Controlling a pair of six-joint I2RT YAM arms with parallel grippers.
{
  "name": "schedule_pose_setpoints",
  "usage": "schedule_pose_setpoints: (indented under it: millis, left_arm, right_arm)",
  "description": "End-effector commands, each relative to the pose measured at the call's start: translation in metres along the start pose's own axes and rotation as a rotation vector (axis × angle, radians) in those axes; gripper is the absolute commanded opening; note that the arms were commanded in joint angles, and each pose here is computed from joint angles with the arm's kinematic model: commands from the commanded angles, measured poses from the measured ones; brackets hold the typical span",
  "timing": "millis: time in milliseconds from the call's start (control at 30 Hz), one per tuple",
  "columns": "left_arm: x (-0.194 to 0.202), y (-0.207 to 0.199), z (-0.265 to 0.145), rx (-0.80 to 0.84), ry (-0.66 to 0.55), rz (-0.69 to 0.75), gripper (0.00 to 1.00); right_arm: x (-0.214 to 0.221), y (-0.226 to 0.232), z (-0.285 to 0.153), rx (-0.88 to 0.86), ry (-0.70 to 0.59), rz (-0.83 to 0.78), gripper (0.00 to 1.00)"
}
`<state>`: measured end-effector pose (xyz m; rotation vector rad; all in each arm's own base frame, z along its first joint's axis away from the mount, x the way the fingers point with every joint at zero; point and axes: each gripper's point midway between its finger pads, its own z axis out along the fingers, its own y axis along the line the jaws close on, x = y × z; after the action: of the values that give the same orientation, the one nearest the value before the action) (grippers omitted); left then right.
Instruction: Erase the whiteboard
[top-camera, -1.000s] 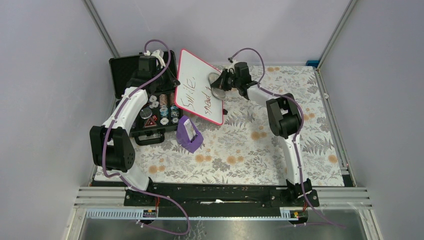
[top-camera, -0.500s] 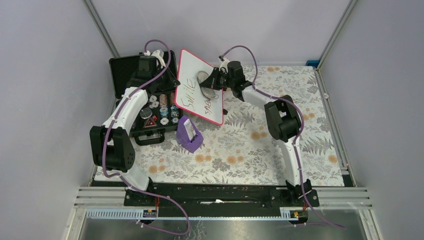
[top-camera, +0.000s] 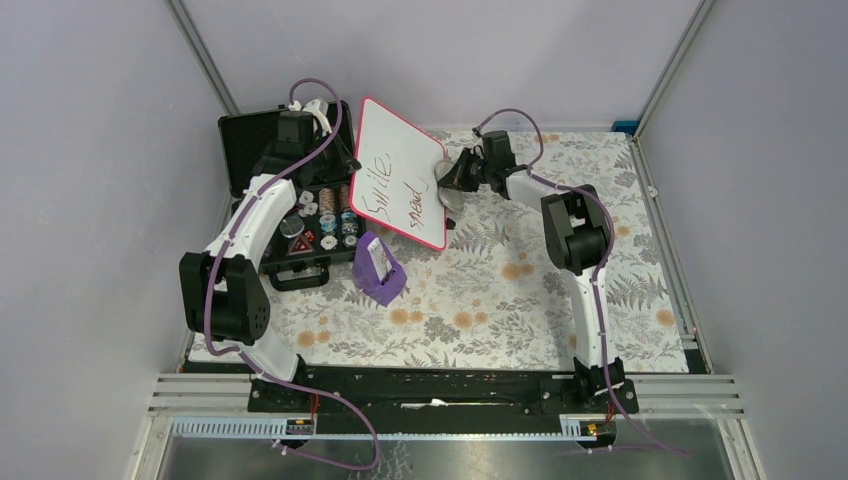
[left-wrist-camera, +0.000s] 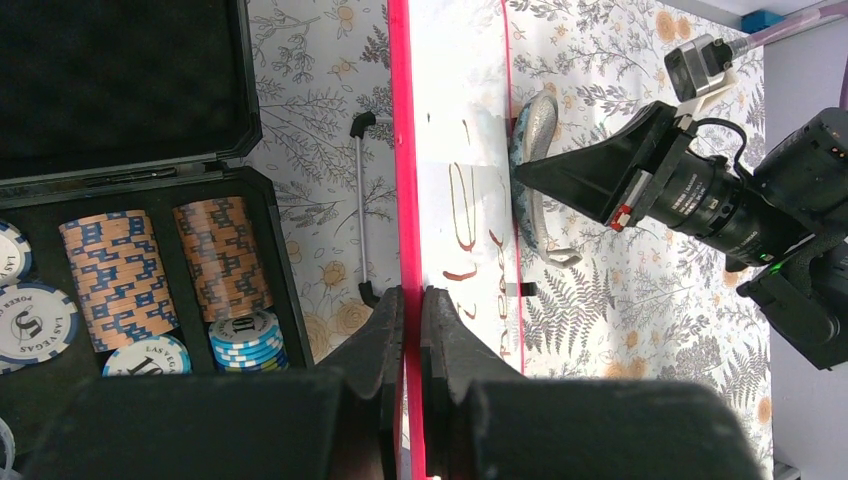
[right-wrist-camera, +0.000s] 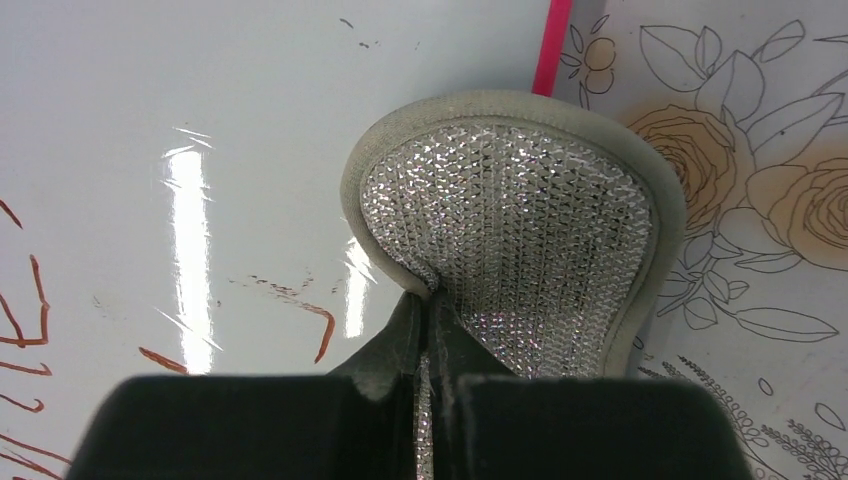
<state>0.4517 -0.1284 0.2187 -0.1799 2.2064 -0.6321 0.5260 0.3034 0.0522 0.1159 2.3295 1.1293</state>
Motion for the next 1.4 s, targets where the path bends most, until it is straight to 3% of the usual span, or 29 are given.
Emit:
schedule_pose_setpoints:
  millis: [0,200,367,500,767,933,1167,1367]
  left_arm:
    - [0.016,-0.028,0.004,0.091,0.051,0.036,0.00]
    - [0.018,-0.027,0.005,0.087,0.054,0.033,0.00]
    - [0.019,-0.027,0.006,0.089,0.059,0.032,0.00]
    - [0.019,-0.028,0.006,0.090,0.061,0.030,0.00]
    - [0.017,-0.028,0.004,0.088,0.052,0.036,0.00]
    - [0.016,-0.028,0.002,0.086,0.046,0.036,0.00]
    - [0.016,-0.030,0.002,0.091,0.047,0.036,0.00]
    - [0.018,-0.030,0.003,0.095,0.054,0.033,0.00]
  right_arm:
    - [0.035,0.055,0.013,-0.090,0.073,-0.123,0.00]
    - [0.057,0.160,0.003,-0.369,0.051,-0.324,0.00]
    - [0.072,0.201,-0.019,-0.541,0.041,-0.399,0.00]
    - [0.062,0.182,-0.012,-0.445,0.004,-0.348,0.00]
    - [0.029,0.052,0.014,-0.180,0.070,0.003,0.00]
    - [0.016,0.022,-0.001,-0.061,0.048,-0.023,0.00]
    - [0.023,0.045,-0.001,-0.081,0.066,-0.081,0.00]
    - [0.056,0.145,-0.011,-0.301,0.089,-0.291,0.00]
